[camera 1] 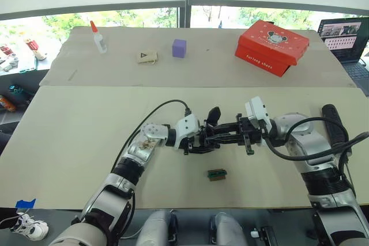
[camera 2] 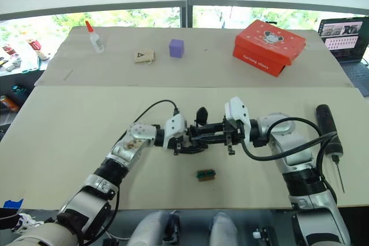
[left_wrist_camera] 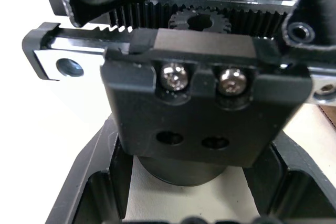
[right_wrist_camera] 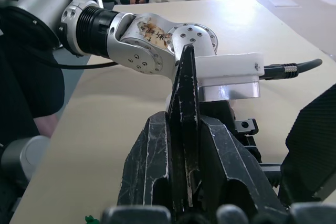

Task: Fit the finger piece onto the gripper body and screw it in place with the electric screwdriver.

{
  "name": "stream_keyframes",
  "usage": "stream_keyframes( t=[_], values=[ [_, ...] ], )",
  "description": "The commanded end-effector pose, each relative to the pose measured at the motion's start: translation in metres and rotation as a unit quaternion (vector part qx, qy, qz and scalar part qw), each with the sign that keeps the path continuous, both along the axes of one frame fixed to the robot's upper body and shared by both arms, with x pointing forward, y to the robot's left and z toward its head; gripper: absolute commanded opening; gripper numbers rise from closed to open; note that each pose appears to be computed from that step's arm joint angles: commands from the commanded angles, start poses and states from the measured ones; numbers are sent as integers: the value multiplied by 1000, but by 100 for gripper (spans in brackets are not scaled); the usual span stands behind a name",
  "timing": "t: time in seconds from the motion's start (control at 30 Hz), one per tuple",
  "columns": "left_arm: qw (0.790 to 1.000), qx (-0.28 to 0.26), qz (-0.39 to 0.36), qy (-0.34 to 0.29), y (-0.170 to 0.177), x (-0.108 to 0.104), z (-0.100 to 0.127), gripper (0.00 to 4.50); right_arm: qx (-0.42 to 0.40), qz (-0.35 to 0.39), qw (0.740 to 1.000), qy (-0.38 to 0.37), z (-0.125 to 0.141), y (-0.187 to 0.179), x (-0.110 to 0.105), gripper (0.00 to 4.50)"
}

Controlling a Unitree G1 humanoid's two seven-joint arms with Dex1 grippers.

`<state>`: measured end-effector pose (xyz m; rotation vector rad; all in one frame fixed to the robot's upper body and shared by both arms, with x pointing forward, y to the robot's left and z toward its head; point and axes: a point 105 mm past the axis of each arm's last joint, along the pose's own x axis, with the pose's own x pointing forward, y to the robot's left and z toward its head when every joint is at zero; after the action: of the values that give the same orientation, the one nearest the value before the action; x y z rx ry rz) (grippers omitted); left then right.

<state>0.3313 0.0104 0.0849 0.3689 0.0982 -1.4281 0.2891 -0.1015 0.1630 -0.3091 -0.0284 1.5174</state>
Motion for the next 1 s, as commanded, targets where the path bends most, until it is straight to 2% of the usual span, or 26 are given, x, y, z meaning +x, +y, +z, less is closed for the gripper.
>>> stream_keyframes(
  t=[0.03, 0.23, 0.43, 0.6, 0.77, 1.0],
  values=[
    [1000, -6, 9, -11, 4, 1, 6, 232, -28, -7, 999, 16, -17, -7, 1, 32],
    [1000, -3, 10, -12, 7, 0, 5, 232, -44, 6, 998, 35, -23, -13, 0, 32],
    [1000, -2, 5, -8, 5, -5, 1, 232, -57, 12, 994, 91, -40, -11, 1, 32],
    [1000, 0, 6, -8, 6, -5, 1, 232, -60, 9, 994, 86, -51, -10, 5, 32],
    [1000, -1, 10, -11, 7, -3, 4, 232, -58, -36, 994, 81, -53, -18, 10, 32],
    [1000, -2, 17, -14, 7, 2, 6, 232, -128, -16, 988, 88, -64, -22, 5, 32]
  ],
)
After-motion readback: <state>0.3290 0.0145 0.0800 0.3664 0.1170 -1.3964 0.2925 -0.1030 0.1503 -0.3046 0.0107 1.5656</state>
